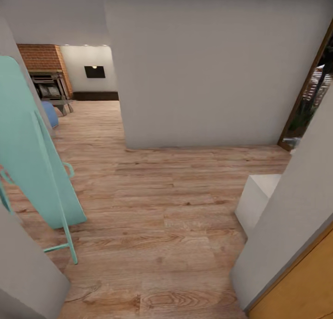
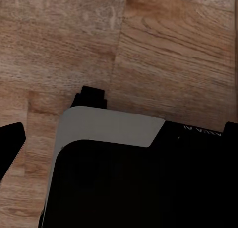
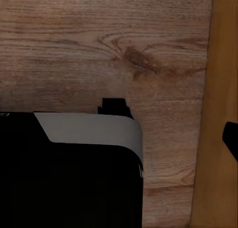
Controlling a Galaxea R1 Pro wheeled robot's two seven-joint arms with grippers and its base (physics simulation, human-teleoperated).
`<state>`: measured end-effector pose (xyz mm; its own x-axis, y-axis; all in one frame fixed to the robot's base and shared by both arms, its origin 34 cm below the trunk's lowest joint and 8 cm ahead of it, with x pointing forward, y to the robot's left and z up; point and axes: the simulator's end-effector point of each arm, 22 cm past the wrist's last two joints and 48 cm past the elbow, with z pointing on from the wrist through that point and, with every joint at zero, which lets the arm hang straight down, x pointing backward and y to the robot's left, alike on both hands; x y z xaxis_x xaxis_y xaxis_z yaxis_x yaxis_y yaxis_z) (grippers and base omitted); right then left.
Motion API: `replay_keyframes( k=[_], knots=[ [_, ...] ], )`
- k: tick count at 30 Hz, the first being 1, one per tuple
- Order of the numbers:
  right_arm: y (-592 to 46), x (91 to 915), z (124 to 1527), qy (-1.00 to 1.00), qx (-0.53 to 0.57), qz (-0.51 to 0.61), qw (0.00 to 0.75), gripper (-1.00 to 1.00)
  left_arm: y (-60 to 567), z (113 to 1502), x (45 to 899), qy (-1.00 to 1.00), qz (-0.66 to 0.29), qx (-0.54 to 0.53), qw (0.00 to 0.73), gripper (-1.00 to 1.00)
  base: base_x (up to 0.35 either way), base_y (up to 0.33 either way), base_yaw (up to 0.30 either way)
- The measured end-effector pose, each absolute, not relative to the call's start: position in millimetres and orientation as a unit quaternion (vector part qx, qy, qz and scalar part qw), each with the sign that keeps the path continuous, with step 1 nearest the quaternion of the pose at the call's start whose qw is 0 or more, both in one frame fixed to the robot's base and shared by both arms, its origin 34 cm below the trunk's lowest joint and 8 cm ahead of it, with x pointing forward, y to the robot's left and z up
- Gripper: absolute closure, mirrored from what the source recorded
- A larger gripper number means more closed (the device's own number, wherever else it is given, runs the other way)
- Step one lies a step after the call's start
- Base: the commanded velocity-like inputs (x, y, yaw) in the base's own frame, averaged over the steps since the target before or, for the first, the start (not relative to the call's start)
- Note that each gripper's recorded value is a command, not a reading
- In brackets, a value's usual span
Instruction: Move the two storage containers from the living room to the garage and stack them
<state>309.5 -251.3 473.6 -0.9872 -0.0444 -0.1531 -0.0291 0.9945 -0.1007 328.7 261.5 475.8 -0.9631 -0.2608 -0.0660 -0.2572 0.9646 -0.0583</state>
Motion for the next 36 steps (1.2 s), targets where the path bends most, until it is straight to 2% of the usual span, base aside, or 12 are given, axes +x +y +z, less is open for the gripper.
replay_keyframes(
  k=[36],
  knots=[
    [-248.7, 308.7, 473.4, 0.996, -0.018, -0.047, 0.076, -1.0, 261.5, 475.8, 328.8, 0.99, -0.025, -0.131, 0.037, -1.0, 0.322, 0.0, 0.0]
  ],
)
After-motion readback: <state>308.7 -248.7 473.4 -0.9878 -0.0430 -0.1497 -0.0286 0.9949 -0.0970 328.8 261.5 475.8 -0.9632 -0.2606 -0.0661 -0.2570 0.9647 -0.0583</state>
